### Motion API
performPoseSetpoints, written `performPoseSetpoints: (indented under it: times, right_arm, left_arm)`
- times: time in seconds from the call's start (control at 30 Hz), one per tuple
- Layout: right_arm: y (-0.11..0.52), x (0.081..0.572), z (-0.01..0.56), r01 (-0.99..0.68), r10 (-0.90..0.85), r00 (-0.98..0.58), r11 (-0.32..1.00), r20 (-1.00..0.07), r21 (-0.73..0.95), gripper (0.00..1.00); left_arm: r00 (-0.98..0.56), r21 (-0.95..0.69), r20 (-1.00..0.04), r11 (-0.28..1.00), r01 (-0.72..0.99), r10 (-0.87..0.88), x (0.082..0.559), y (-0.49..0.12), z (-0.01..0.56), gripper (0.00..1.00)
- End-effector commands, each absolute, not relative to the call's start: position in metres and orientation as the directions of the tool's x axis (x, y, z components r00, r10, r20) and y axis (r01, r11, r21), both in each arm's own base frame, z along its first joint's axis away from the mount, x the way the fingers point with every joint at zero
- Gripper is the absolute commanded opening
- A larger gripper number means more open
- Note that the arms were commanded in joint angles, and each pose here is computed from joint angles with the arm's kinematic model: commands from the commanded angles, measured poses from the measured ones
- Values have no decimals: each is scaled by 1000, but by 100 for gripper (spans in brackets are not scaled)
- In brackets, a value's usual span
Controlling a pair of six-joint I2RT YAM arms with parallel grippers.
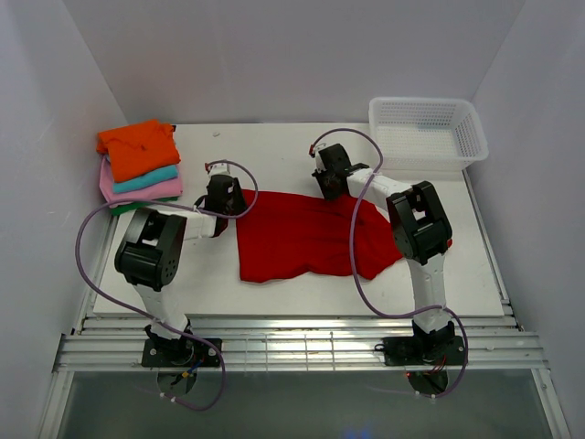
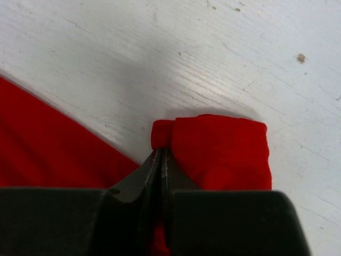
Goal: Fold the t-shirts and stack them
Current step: Flatten the tshirt out
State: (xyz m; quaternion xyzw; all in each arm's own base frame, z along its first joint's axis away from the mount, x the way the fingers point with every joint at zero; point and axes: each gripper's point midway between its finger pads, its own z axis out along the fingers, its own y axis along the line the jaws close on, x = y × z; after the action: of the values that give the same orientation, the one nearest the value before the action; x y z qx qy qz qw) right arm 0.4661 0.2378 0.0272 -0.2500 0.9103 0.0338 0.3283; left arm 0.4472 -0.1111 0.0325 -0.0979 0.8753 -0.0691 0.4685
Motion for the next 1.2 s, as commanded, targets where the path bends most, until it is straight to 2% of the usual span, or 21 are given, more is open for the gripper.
performPoseSetpoints:
  times: [0.0, 0.17, 0.33, 0.43, 0.6, 0.87, 0.97, 1.17]
  right_arm:
    - [238, 463, 37, -491, -436, -650, 866, -622, -94, 8]
    - [238, 463, 37, -494, -440, -647, 864, -623, -97, 8]
    - [236, 461, 36, -491, -443, -651, 865, -616, -104, 8]
    - [234, 461, 39, -481, -440, -651, 869, -619, -112, 8]
    - [217, 463, 56, -416, -424, -649, 893, -632, -172, 8]
    - [161, 477, 165, -224, -337, -578, 941, -744, -252, 8]
    - [139, 472, 206, -157, -323, -536, 946, -780, -284, 8]
    - [114, 450, 261, -91, -288, -478, 956, -830, -280, 8]
  left_arm:
    - [-494, -211, -835, 970, -117, -241, 465, -107, 48, 57]
    - [-508, -208, -828, 971, -113, -237, 471, -110, 39, 52]
    - [-519, -204, -822, 972, -114, -234, 472, -111, 32, 17]
    - [-517, -197, -824, 973, -122, -232, 472, -109, 32, 0]
    - [-475, -206, -846, 971, -125, -241, 472, -106, 56, 0]
    - [-319, -246, -907, 960, -133, -276, 473, -96, 164, 0]
    - [-259, -275, -920, 955, -112, -295, 468, -95, 210, 0]
    - [-227, -313, -920, 948, -61, -319, 446, -97, 257, 0]
